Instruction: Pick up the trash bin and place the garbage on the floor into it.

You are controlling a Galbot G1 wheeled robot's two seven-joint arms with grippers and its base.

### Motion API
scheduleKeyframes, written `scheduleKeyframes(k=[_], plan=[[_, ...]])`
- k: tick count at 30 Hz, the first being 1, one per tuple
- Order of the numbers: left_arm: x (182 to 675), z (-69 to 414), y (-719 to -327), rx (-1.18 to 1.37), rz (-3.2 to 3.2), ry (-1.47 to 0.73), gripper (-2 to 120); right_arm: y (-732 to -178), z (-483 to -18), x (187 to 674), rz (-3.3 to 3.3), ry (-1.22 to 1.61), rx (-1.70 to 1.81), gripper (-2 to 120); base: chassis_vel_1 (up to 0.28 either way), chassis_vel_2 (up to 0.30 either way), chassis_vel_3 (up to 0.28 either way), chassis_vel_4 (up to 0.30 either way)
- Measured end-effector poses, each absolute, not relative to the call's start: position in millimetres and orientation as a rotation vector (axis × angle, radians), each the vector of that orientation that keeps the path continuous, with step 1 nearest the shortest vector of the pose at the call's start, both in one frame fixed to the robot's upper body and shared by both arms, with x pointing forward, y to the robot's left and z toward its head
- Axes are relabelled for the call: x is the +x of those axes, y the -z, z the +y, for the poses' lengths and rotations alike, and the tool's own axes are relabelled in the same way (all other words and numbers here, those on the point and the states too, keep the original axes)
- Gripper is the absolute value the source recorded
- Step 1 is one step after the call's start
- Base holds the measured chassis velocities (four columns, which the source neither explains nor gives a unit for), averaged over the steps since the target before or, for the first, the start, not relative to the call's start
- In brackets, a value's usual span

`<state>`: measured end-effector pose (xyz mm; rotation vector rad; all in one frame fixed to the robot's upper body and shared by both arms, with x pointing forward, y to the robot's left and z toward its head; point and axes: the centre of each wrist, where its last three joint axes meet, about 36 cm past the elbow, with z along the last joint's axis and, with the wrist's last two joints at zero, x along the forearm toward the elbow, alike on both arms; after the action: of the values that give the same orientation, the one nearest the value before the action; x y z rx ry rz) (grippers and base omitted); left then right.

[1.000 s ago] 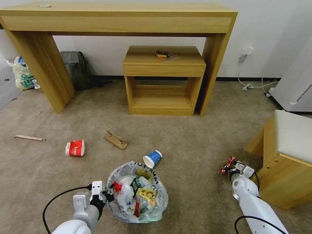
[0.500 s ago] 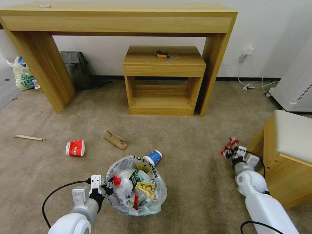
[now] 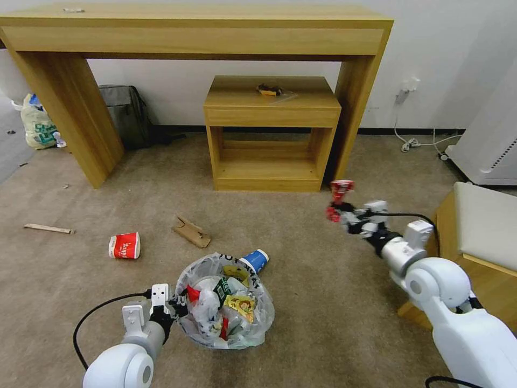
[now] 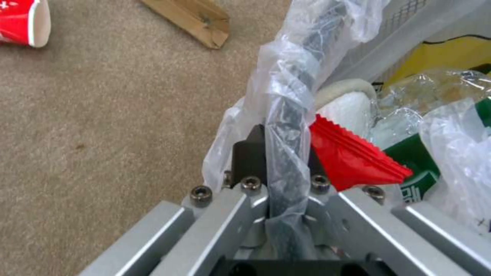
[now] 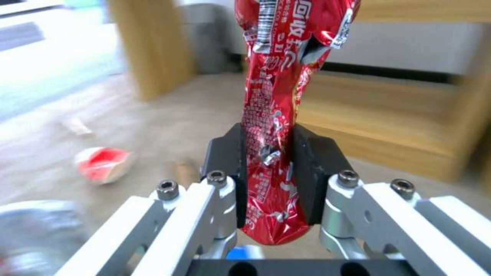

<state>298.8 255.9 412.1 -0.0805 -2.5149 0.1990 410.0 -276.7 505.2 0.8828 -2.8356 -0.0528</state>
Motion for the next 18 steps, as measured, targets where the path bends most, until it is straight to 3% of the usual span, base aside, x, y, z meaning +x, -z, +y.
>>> scheduleKeyframes(k=[7, 18], plan=[[305.7, 255.6, -409.2, -0.086, -2.516, -0.201, 0, -525.0, -204.3, 392.0, -2.554, 0.028, 1.288, 18, 0.000, 0.000, 0.000, 0.000], [310.0, 257.3, -412.8, -0.094, -2.529, -0.203, 0, -515.0, -152.0, 402.0, -2.278, -0.069, 1.432, 18, 0.000, 0.000, 0.000, 0.000]])
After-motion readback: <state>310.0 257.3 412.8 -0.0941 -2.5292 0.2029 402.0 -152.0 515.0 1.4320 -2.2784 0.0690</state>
